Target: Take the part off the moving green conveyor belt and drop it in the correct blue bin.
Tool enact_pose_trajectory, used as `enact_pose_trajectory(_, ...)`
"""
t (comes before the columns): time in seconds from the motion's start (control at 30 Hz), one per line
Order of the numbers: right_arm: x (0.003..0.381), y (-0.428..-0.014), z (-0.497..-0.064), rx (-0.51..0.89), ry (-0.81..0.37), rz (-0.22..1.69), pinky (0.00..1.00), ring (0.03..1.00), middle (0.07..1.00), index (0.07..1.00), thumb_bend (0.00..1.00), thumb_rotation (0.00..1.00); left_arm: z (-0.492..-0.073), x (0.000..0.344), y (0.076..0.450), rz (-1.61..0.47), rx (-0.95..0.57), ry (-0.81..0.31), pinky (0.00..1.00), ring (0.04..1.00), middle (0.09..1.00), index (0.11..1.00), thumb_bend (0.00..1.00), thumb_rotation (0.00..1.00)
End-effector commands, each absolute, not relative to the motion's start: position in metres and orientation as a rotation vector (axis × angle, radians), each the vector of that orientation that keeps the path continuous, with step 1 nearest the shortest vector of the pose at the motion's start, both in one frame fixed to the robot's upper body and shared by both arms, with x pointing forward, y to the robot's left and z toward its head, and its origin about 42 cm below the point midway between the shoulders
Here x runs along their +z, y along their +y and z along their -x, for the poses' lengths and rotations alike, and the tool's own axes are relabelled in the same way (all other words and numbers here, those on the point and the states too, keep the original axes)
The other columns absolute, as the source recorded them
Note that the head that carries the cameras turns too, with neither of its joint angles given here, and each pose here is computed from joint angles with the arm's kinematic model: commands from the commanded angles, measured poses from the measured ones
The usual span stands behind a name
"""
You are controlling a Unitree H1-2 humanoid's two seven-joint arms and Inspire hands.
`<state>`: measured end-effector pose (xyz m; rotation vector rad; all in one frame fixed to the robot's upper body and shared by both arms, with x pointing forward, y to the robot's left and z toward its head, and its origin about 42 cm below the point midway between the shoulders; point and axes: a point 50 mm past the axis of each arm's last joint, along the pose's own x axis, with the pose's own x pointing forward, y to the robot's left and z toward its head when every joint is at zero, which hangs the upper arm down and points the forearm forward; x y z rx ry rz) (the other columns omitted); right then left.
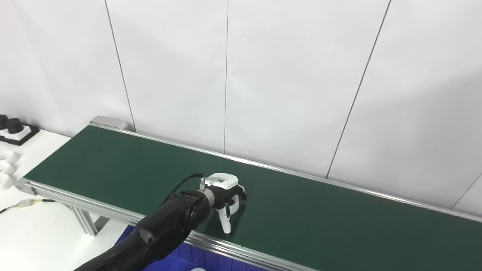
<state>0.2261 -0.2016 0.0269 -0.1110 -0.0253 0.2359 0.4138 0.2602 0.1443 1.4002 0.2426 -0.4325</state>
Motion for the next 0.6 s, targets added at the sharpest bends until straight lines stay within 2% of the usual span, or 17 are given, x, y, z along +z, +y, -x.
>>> enact_pose_trajectory(0.0, 0.04, -0.201, -0.23, 0.236, -0.096, 0.102, 0.7, 0.783, 0.831, 0.928, 0.47, 0.86, -0.422, 0.159, 0.265, -1.431, -0.395, 0.174, 0.96, 0.891, 0.878, 0.809, 0.87, 0.0)
enact_pose_trajectory(0.33, 0.04, -0.201, -0.229, 0.236, -0.098, 0.104, 0.69, 0.782, 0.829, 0.927, 0.45, 0.84, -0.425, 0.153, 0.267, -1.467, -0.358, 0.131, 0.92, 0.851, 0.853, 0.785, 0.82, 0.0)
enact_pose_trajectory(0.4, 0.04, -0.201, -0.228, 0.236, -0.1, 0.11, 0.69, 0.778, 0.829, 0.928, 0.45, 0.86, -0.425, 0.151, 0.269, -1.464, -0.34, 0.1, 0.86, 0.781, 0.799, 0.734, 0.78, 0.0)
enact_pose_trajectory(0.43, 0.04, -0.201, -0.228, 0.237, -0.099, 0.107, 0.69, 0.781, 0.83, 0.93, 0.45, 0.86, -0.425, 0.15, 0.27, -1.452, -0.32, 0.075, 0.8, 0.657, 0.692, 0.691, 0.67, 0.0)
enact_pose_trajectory(0.5, 0.04, -0.201, -0.228, 0.237, -0.096, 0.102, 0.69, 0.785, 0.832, 0.932, 0.46, 0.86, -0.424, 0.149, 0.27, -1.43, -0.29, 0.043, 0.74, 0.522, 0.574, 0.648, 0.56, 0.0)
enact_pose_trajectory(0.57, 0.041, -0.202, -0.228, 0.235, -0.094, 0.098, 0.7, 0.784, 0.829, 0.93, 0.46, 0.85, -0.425, 0.148, 0.271, -1.41, -0.267, 0.023, 0.68, 0.466, 0.493, 0.551, 0.52, 0.0)
